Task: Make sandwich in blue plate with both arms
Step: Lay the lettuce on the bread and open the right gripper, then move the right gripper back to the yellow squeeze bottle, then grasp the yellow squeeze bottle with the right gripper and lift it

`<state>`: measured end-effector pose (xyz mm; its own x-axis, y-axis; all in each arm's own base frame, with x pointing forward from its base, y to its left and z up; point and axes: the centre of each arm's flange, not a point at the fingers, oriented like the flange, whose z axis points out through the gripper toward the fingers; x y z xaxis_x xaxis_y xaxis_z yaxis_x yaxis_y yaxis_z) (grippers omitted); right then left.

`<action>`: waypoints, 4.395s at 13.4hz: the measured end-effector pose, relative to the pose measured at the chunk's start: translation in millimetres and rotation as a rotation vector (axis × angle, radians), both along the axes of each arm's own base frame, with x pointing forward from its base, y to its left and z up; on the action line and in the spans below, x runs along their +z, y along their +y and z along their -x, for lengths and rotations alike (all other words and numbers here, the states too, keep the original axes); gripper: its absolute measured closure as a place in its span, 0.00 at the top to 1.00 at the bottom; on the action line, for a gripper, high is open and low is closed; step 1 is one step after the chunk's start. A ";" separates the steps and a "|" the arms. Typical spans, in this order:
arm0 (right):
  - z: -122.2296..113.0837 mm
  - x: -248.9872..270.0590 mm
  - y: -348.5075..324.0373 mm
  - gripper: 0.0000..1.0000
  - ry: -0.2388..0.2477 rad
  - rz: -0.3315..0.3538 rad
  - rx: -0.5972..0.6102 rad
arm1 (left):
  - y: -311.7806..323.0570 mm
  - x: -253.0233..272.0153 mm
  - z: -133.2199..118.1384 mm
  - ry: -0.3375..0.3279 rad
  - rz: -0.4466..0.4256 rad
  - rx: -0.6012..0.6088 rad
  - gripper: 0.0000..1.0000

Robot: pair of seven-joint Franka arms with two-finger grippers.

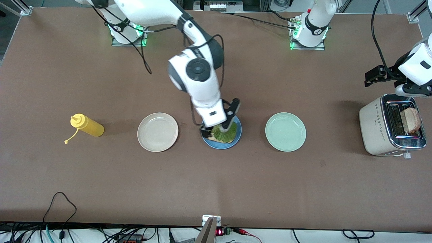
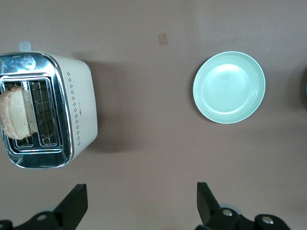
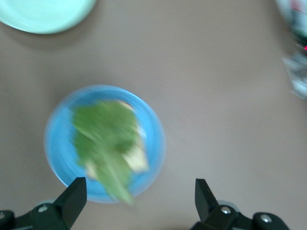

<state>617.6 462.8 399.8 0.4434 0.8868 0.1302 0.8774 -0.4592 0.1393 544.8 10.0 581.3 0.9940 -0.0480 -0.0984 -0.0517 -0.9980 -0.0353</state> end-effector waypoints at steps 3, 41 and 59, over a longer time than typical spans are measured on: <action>-52.1 47.0 -108.2 1.00 -0.029 0.055 -0.173 | 0.2 8.7 2.6 0.011 -0.001 0.002 1.00; 74.4 -174.1 -690.7 1.00 -0.093 -0.751 0.226 | -6.3 -23.0 -16.1 0.047 0.004 -0.017 1.00; 77.0 -243.6 -665.0 1.00 -0.235 -0.987 0.188 | 2.3 -42.0 -29.9 0.046 0.008 -0.002 1.00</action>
